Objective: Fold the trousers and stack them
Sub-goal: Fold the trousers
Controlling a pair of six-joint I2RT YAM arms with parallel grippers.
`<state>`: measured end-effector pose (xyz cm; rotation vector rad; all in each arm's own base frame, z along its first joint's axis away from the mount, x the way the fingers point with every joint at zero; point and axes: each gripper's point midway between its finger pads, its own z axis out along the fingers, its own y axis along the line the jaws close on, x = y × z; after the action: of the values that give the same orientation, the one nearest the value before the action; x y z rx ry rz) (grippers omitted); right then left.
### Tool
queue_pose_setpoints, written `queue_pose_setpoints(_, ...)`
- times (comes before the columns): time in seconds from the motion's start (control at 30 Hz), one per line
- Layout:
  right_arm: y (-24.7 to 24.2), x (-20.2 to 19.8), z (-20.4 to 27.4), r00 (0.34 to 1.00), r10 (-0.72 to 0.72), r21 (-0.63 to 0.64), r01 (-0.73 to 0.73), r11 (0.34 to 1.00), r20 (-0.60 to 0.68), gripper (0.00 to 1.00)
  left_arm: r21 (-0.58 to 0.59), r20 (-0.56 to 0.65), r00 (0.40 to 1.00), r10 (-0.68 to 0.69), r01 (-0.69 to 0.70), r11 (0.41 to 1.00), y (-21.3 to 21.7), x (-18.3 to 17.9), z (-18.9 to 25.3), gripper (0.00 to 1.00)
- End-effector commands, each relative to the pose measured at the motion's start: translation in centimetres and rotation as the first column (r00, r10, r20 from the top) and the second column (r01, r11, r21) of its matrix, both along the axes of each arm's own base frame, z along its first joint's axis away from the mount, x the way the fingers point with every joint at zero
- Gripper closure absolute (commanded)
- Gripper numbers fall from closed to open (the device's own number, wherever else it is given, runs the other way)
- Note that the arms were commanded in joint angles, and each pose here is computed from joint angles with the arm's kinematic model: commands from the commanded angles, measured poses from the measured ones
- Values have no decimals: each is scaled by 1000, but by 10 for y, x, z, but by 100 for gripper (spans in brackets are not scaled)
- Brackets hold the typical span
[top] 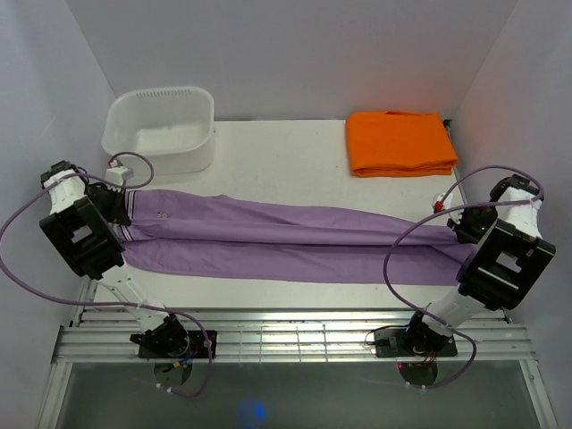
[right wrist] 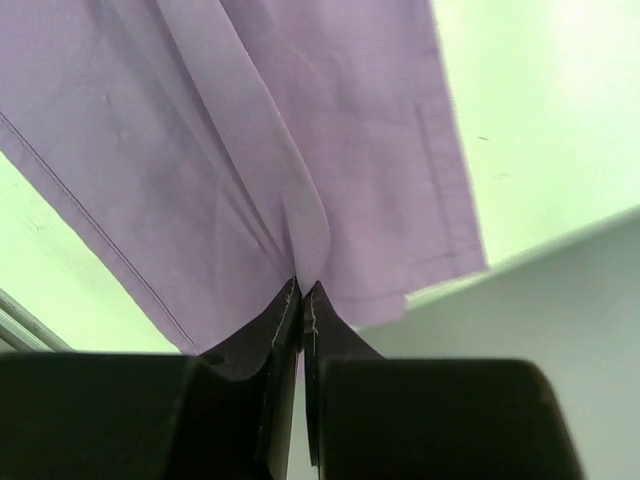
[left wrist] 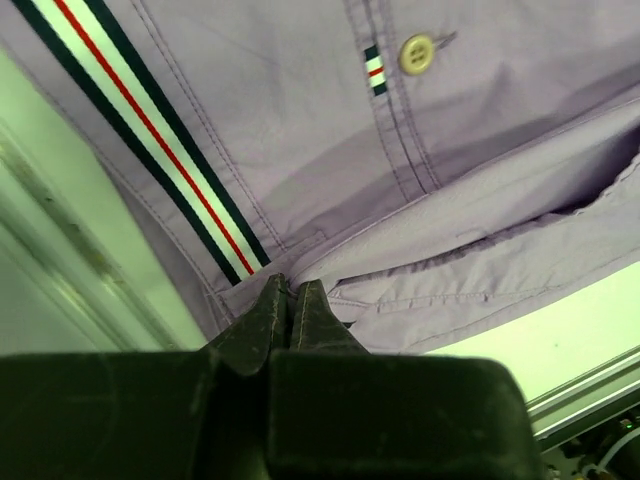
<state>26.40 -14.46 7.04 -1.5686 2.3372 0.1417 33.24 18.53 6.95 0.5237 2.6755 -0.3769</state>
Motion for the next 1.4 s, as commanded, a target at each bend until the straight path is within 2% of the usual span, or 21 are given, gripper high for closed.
queue_pose_setpoints(0.0,-20,5,49,992,40,-93,-29,995,117,92,189,244,967,-80,34,981,34,14,74,100)
queue_pose_setpoints(0.1,-17,-7,50,988,92,-122,-77,990,125,92,260,310,940,-140,58,964,46,5,95,100)
queue_pose_setpoints(0.2,-13,-24,32,989,116,-137,-103,985,92,92,322,320,927,-194,86,943,56,-8,94,100)
queue_pose_setpoints(0.3,-10,-37,8,991,118,-148,-108,983,58,92,351,279,935,-220,114,929,61,-19,71,100)
queue_pose_setpoints(0.57,-10,-54,-36,993,116,-185,-112,976,14,92,313,95,970,-223,183,932,56,-60,-14,100)
queue_pose_setpoints(0.6,-11,-54,-35,994,110,-187,-106,977,13,88,315,83,971,-226,190,930,57,-65,-16,98)
queue_pose_setpoints(0.67,-12,-52,-29,995,97,-189,-91,978,24,75,326,109,964,-241,195,925,59,-71,-5,84)
queue_pose_setpoints(0.7,-16,-48,-19,995,92,-193,-82,978,42,65,289,151,957,-247,197,937,52,-69,7,78)
queue_pose_setpoints(0.73,-17,-45,-12,994,92,-195,-79,978,60,54,288,179,945,-272,214,933,53,-72,17,63)
queue_pose_setpoints(0.77,-16,-41,-5,992,96,-184,-80,980,79,43,286,205,935,-290,226,931,49,-74,31,52)
queue_pose_setpoints(0.8,-18,-38,10,990,101,-180,-82,980,97,13,264,214,929,-301,242,934,41,-80,44,42)
queue_pose_setpoints(0.83,-17,-36,19,989,102,-172,-82,982,110,2,264,253,916,-312,245,933,38,-81,55,40)
queue_pose_setpoints(0.9,-11,-33,37,984,111,-143,-91,985,139,9,250,278,901,-333,267,931,22,-92,76,38)
queue_pose_setpoints(1.0,6,-30,72,975,121,-79,-108,991,188,10,268,317,877,-362,283,921,7,-103,102,37)
queue_pose_setpoints(1.1,36,-26,96,962,134,13,-141,990,238,9,274,348,866,-359,272,922,-4,-106,109,36)
queue_pose_setpoints(1.2,70,-17,96,968,102,97,-127,987,231,4,224,385,863,-325,255,941,-15,-103,107,33)
queue_pose_setpoints(1.23,78,-16,94,977,49,133,-78,988,206,3,191,382,869,-315,259,947,-19,-99,102,33)
queue_pose_setpoints(1.3,101,-5,88,978,57,173,-93,981,200,0,144,368,886,-282,245,959,-24,-91,97,33)
queue_pose_setpoints(1.37,119,-8,83,987,63,214,-94,972,149,7,70,324,908,-265,257,964,-38,-88,85,32)
